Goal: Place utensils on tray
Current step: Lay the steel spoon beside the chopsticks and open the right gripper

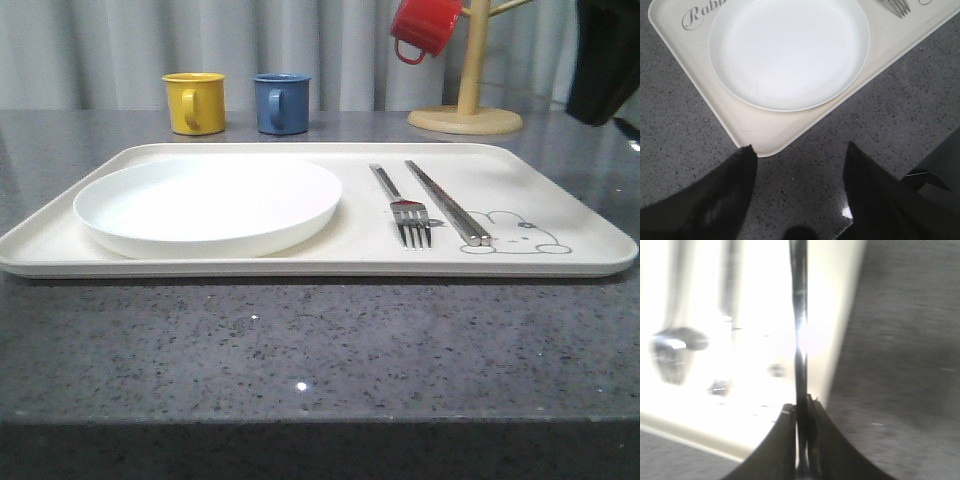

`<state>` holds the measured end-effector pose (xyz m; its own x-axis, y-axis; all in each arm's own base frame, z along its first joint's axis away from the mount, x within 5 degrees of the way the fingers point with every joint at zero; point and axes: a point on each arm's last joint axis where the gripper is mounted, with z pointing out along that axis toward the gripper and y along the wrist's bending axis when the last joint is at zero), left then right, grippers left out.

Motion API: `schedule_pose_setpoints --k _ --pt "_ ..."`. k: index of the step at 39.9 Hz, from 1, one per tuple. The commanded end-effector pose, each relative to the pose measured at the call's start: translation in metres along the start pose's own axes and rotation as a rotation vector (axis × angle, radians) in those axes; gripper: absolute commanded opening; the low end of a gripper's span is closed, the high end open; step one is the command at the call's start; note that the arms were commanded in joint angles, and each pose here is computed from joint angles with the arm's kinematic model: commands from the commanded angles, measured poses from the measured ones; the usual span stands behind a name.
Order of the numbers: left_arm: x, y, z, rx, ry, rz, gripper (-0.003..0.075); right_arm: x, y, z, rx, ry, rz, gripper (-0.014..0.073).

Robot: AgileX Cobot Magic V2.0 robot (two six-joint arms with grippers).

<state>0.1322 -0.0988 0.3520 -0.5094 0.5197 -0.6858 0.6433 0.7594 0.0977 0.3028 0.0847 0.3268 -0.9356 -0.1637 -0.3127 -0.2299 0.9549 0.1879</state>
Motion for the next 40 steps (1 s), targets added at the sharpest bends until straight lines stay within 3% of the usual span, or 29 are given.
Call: schedule_pose_setpoints --k 1,11,32,40 --pt "-0.011 0.000 -0.009 -0.003 -0.096 -0.005 0.0388 -0.005 0.020 -0.008 -0.057 -0.077 0.018 0.0024" --pt "-0.011 0.000 -0.009 -0.003 -0.096 -0.005 0.0388 -0.022 0.018 0.027 -0.056 -0.077 0.164 0.0024" --pt "-0.011 0.000 -0.009 -0.003 -0.096 -0.005 0.0388 -0.031 0.004 0.054 0.060 -0.078 0.213 0.0031" --pt "-0.011 0.000 -0.009 -0.003 -0.096 -0.005 0.0388 -0.032 0.004 0.054 0.059 -0.084 0.212 0.0208"
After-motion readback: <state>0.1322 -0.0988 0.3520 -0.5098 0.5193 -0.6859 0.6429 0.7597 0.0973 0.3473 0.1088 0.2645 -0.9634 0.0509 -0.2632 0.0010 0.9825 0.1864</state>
